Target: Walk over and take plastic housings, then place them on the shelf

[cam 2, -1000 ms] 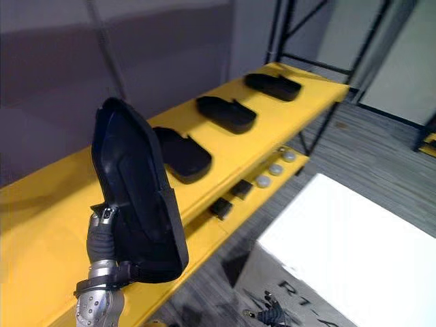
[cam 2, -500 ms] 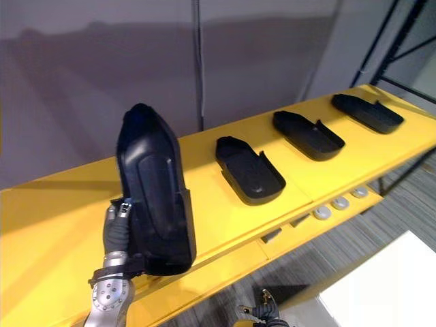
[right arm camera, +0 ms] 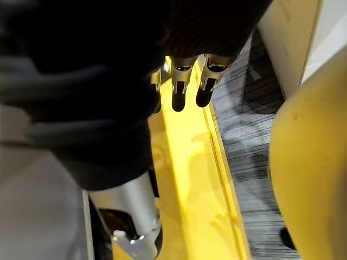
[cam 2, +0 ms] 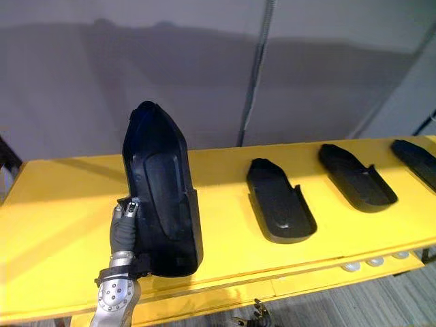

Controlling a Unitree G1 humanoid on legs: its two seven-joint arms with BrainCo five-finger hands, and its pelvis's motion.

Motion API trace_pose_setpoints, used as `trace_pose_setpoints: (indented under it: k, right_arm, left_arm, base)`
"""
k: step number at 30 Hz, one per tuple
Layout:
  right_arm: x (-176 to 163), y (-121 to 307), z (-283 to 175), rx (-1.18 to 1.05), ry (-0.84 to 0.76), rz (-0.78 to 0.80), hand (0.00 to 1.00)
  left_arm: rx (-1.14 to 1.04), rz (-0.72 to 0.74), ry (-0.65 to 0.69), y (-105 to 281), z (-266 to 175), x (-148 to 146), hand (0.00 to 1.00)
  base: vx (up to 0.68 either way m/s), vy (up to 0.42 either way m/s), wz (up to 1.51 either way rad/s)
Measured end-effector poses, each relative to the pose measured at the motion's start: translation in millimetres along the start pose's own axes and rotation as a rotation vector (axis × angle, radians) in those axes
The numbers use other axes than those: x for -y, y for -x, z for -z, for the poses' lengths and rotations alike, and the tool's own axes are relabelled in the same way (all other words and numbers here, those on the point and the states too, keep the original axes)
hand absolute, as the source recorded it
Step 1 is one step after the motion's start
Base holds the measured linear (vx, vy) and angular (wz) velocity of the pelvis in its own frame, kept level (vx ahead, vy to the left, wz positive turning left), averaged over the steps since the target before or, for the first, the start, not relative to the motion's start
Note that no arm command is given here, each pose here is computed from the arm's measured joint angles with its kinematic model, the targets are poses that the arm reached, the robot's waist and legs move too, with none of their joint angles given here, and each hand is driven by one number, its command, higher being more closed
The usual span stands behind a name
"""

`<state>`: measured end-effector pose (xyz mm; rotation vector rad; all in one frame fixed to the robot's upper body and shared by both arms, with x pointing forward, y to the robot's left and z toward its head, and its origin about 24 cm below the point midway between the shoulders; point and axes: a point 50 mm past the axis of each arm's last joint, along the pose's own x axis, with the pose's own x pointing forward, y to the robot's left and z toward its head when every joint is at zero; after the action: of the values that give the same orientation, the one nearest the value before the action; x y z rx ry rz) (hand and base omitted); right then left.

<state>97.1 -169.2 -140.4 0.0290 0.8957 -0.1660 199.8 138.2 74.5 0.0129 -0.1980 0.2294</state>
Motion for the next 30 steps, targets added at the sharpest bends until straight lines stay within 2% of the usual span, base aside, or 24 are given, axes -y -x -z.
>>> trace_pose_setpoints:
  k: [7,11,16,22,30]
  right_arm:
    - [21.1,-3.6,-0.8,-0.015,0.072,0.051,0.00]
    - [-6.7,-8.6,4.8,-0.064,0.036,-0.012,0.00]
    - [-8.3,-9.4,-0.2,-0.046,0.062,-0.026,0.00]
    - [-4.7,-5.3,-2.6,-0.016,0.050,-0.019,0.00]
    - [-7.7,-3.3,2.5,-0.032,0.014,-0.018,0.00]
  left_arm:
    - [0.016,-0.024,0.030,-1.8,-3.2,0.3,1.00]
    - [-0.012,-0.016,0.037,-14.5,7.5,5.5,1.00]
    - [-0.017,-0.003,0.025,-15.7,9.8,6.2,1.00]
    - [-0.006,0.043,0.054,-13.2,4.9,21.4,1.00]
    - [0.017,0.087,0.046,-12.3,-0.7,24.6,1.00]
  base:
    - [0.00,0.303,0.40]
    - [0.03,0.384,0.54]
    - [-0.06,0.193,-0.17]
    - [-0.10,-0.035,-0.03]
    - [0.06,-0.063,-0.05]
